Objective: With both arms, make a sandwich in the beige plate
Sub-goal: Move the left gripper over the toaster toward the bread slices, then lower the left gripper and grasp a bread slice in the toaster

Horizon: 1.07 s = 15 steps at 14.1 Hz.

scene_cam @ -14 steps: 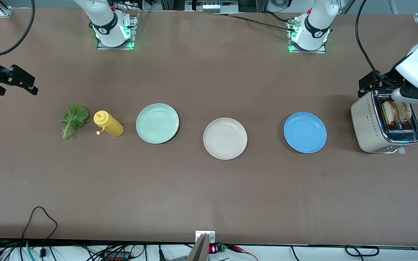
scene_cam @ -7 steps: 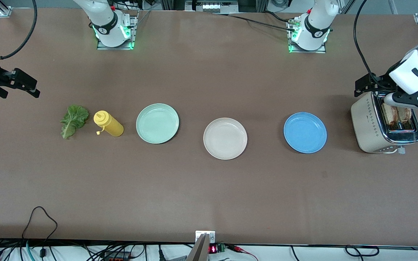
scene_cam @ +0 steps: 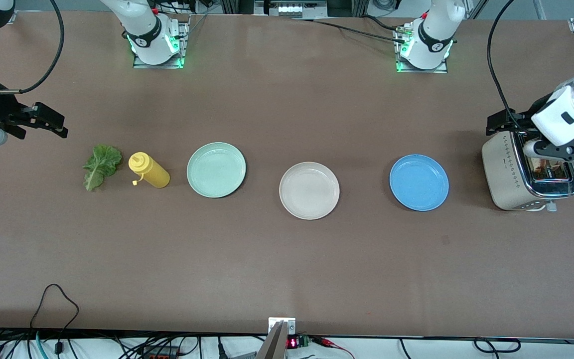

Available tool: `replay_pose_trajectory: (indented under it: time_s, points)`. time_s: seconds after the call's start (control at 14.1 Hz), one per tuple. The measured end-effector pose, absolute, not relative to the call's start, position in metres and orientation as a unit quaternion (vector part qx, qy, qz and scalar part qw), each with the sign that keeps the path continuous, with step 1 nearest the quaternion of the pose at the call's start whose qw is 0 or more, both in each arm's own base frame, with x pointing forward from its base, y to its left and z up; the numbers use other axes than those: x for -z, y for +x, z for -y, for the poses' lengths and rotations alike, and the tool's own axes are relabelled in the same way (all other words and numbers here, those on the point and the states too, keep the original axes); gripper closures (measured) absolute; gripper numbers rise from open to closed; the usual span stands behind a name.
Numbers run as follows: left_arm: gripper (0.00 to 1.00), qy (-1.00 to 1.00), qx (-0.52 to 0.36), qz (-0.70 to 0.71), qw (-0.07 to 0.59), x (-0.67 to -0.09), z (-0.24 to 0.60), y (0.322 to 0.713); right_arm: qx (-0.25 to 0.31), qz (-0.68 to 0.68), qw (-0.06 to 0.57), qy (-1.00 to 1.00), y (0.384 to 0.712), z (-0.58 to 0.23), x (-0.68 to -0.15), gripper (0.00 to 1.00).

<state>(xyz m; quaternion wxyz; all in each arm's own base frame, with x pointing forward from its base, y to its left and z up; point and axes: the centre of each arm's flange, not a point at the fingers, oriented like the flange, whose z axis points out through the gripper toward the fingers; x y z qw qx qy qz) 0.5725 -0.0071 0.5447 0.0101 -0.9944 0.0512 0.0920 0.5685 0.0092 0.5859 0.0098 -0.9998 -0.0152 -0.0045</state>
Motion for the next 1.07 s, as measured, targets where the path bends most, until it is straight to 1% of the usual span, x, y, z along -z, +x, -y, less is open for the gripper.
replay_pose_trajectory:
  time_s: [0.14, 0.21, 0.5, 0.71, 0.92, 1.07]
  points:
    - [0.00, -0.992, -0.103, -0.052, 0.051, -0.534, -0.007, 0.577, -0.002, 0.015, 0.010, -1.000, 0.567, -0.009, -0.585, 0.00]
    - [0.00, -0.991, -0.106, -0.057, 0.059, -0.530, -0.013, 0.579, -0.003, 0.015, 0.010, -1.000, 0.567, -0.009, -0.585, 0.00]
    - [0.00, -0.991, -0.106, -0.055, 0.062, -0.515, -0.045, 0.588, -0.004, 0.016, 0.011, -1.000, 0.567, -0.010, -0.584, 0.00]
    - [0.00, -0.990, -0.086, -0.066, 0.085, -0.499, -0.082, 0.595, -0.004, 0.016, 0.011, -1.000, 0.567, -0.010, -0.584, 0.00]
    - [0.00, -0.991, -0.076, -0.065, 0.085, -0.470, -0.122, 0.591, -0.004, 0.016, 0.011, -1.000, 0.567, -0.011, -0.584, 0.00]
    - [0.00, -0.992, -0.074, -0.064, 0.083, -0.450, -0.133, 0.587, -0.004, 0.016, 0.011, -1.000, 0.567, -0.011, -0.584, 0.00]
